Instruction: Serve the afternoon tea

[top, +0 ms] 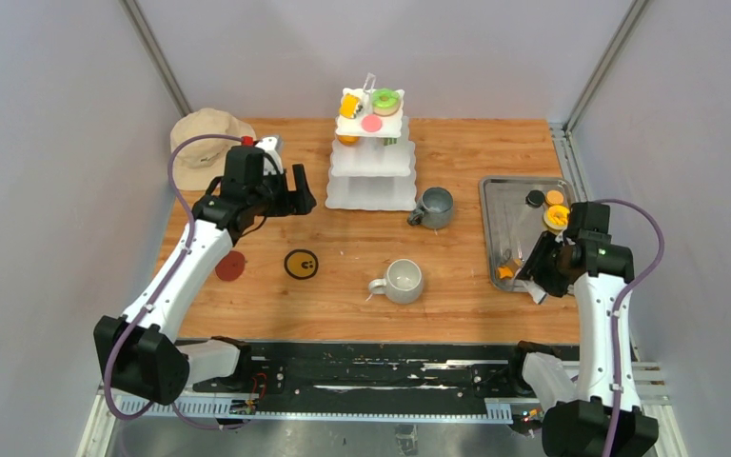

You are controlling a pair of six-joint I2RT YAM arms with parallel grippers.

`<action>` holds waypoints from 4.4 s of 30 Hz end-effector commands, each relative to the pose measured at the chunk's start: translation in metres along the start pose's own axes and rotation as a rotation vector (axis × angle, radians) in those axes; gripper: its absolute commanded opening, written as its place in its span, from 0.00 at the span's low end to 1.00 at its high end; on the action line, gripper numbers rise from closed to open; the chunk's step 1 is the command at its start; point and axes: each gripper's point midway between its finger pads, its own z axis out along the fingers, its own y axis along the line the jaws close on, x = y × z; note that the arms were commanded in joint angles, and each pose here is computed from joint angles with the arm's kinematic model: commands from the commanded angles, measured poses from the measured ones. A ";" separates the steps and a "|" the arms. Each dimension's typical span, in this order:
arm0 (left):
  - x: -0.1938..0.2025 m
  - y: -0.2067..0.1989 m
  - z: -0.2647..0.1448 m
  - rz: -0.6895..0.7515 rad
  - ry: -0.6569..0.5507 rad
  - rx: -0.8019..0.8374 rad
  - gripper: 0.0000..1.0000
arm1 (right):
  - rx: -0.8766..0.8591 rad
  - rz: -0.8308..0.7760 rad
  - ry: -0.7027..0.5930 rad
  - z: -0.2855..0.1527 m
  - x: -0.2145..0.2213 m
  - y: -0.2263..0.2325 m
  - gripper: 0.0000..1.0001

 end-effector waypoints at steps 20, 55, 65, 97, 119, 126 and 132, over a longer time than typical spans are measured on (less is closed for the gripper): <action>-0.003 -0.013 -0.008 -0.003 -0.037 0.062 0.88 | 0.087 -0.161 0.029 -0.006 0.003 0.001 0.38; 0.000 -0.011 -0.012 0.001 -0.040 0.056 0.88 | 0.162 -0.336 0.058 0.002 0.003 0.018 0.43; 0.000 -0.010 -0.013 0.004 -0.040 0.054 0.88 | 0.206 -0.341 0.013 -0.007 -0.007 0.012 0.21; -0.002 -0.006 -0.016 0.015 -0.048 0.029 0.88 | -0.220 -0.323 -0.415 -0.105 -0.096 0.118 0.01; 0.001 0.006 -0.023 0.030 -0.041 -0.039 0.89 | -0.630 -0.433 -0.363 -0.074 -0.090 0.322 0.00; 0.004 0.008 -0.023 0.030 -0.037 -0.043 0.89 | -0.617 -0.389 -0.325 -0.050 -0.088 0.341 0.01; 0.004 0.008 -0.025 0.032 -0.039 -0.044 0.89 | -0.631 -0.331 -0.313 -0.036 -0.084 0.355 0.04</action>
